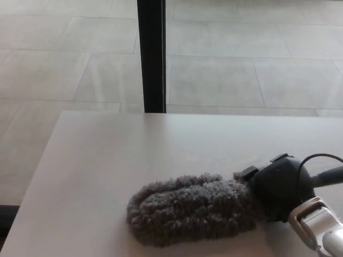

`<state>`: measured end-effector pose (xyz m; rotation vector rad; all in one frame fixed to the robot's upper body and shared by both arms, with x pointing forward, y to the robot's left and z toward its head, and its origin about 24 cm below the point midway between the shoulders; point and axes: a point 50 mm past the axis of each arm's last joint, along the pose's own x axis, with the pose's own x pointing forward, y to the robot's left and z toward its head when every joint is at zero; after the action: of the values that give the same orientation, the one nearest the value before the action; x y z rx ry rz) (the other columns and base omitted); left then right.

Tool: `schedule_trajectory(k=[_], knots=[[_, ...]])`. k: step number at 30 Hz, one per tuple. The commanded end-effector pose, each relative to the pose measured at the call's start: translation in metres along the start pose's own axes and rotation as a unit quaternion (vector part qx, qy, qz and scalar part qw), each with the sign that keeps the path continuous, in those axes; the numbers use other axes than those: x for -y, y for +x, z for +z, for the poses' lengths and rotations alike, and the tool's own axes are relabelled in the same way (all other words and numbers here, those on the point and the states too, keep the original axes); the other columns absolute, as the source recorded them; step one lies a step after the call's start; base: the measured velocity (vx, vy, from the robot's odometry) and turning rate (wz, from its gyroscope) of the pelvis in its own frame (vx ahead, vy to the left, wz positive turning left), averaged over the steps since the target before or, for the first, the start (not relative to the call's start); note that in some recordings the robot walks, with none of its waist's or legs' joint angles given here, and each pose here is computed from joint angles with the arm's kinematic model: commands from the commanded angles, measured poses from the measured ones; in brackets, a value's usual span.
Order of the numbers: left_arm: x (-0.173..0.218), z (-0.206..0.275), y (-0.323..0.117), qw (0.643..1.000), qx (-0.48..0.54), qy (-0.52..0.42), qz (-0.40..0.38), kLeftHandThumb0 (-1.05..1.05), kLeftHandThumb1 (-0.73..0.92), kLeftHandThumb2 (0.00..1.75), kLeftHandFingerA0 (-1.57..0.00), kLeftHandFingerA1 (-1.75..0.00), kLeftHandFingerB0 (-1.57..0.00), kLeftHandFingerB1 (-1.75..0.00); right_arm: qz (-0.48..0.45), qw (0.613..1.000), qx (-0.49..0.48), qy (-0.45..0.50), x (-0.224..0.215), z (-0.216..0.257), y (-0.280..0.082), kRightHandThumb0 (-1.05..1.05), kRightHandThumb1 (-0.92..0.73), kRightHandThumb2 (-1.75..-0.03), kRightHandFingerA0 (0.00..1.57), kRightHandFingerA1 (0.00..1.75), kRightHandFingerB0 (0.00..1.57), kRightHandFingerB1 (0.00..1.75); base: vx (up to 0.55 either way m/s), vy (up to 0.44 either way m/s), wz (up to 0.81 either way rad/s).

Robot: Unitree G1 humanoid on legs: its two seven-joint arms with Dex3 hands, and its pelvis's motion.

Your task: The robot uses its right hand to pick up the duster kept in the middle of the desk and use it to wipe the desk by swiping its surface twice

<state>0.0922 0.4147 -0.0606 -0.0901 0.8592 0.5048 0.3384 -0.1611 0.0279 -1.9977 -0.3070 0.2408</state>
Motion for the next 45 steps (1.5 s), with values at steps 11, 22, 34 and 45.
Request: schedule_trajectory(k=[11,22,34,45], knots=[[-0.005,-0.008,-0.005,1.0,0.003,0.007,0.0,-0.57,0.77,0.63,-0.36,-0.58,-0.48,-0.46,0.277,0.929,-0.165,-0.18,-0.06,-0.083,-0.048,-0.35,-0.51,-0.57,0.84,1.65,0.73,0.64,0.0,0.0,0.0],[-0.011,-0.01,-0.008,1.0,0.002,0.008,0.002,-0.52,0.78,0.63,-0.42,-0.58,-0.47,-0.46,0.336,0.889,-0.24,-0.198,-0.062,-0.134,-0.072,-0.4,-0.53,-0.56,0.85,1.65,0.69,0.66,0.0,0.0,0.0],[-0.013,-0.015,-0.011,1.0,0.001,0.019,-0.01,-0.55,0.79,0.63,-0.37,-0.58,-0.45,-0.44,0.388,0.859,-0.252,-0.219,-0.068,-0.171,-0.105,-0.36,-0.5,-0.59,0.85,1.58,0.68,0.58,0.0,0.0,0.0],[-0.012,-0.014,-0.01,1.0,-0.002,0.015,-0.004,-0.54,0.79,0.62,-0.41,-0.6,-0.48,-0.44,0.398,0.856,-0.236,-0.23,-0.069,-0.169,-0.105,-0.39,-0.49,-0.58,0.84,1.63,0.64,0.64,0.0,0.0,0.0]])
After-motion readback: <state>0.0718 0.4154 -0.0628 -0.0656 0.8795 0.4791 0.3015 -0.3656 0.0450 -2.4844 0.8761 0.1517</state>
